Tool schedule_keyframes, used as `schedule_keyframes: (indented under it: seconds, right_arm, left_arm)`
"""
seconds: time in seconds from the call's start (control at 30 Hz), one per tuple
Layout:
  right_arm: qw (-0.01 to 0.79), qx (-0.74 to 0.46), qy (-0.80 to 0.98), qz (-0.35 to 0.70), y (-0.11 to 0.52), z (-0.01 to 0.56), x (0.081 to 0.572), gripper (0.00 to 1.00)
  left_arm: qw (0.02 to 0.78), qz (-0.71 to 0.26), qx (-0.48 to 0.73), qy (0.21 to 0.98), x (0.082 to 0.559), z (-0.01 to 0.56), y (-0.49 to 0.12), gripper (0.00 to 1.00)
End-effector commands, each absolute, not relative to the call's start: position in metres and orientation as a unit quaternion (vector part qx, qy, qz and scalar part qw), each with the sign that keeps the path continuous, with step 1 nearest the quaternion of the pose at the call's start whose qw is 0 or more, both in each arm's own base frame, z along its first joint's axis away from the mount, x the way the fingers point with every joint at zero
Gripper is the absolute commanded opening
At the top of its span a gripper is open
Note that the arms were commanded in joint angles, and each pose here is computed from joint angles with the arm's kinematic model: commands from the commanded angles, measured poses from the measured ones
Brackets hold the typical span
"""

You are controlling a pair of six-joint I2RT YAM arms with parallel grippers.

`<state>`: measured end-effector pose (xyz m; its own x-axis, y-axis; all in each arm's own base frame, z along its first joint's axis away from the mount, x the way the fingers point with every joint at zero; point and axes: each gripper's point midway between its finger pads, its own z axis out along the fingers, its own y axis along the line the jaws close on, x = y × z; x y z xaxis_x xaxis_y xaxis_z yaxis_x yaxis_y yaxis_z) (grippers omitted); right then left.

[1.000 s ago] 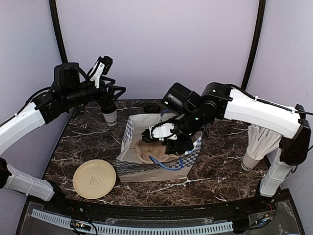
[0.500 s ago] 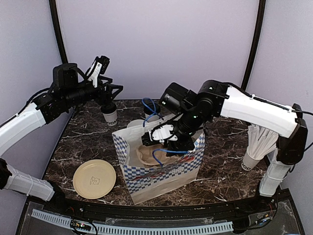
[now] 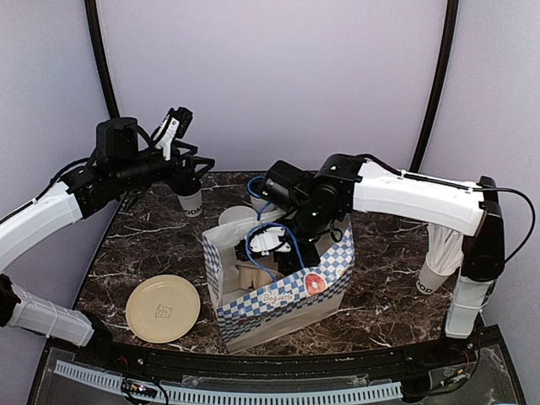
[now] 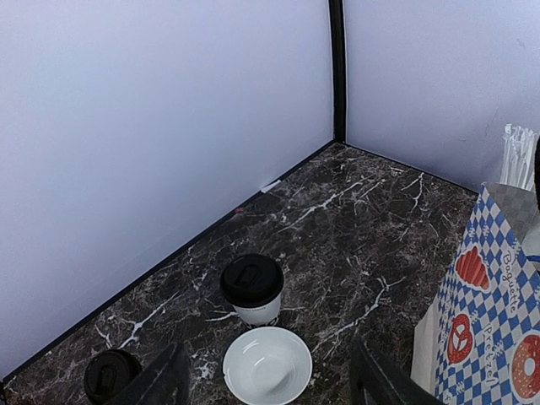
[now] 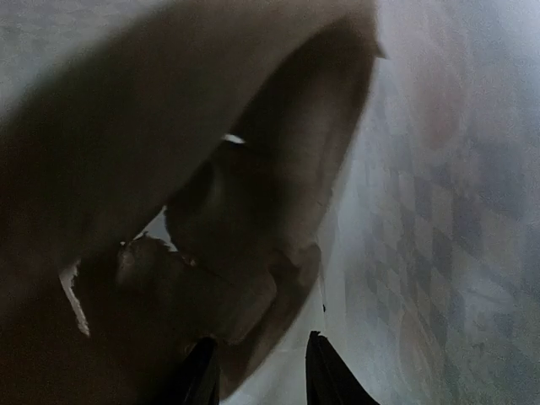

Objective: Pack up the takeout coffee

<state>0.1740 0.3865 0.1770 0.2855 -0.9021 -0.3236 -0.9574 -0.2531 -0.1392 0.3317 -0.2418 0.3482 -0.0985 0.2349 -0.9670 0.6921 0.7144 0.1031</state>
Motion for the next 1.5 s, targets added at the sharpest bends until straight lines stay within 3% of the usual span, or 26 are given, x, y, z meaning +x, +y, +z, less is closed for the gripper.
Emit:
schedule_keyframes:
  seconds: [0.0,0.9,1.07,1.23,1.47]
  right_arm:
    - [0.157,-0.787,0.590,0.087,0.392,0.165,0.179,0.34]
    - [0.094,-0.799,0.584,0.103,0.382,0.132,0.163,0.41]
    - [0.100,-0.800,0.583,0.104,0.379,0.140,0.161,0.50]
    - [0.136,-0.796,0.577,0.118,0.379,0.172,0.159,0.65]
    - [0.168,-0.792,0.571,0.133,0.374,0.205,0.154,0.73]
  left_arm:
    - [0.593,-0.211,0.329,0.704,0.326,0.353,-0.242,0.67]
    - [0.580,-0.219,0.342,0.706,0.325,0.340,-0.247,0.67]
    - [0.578,-0.220,0.345,0.707,0.324,0.339,-0.247,0.67]
    - [0.548,-0.252,0.393,0.694,0.305,0.340,-0.259,0.68]
    - [0.496,-0.340,0.426,0.676,0.265,0.361,-0.273,0.72]
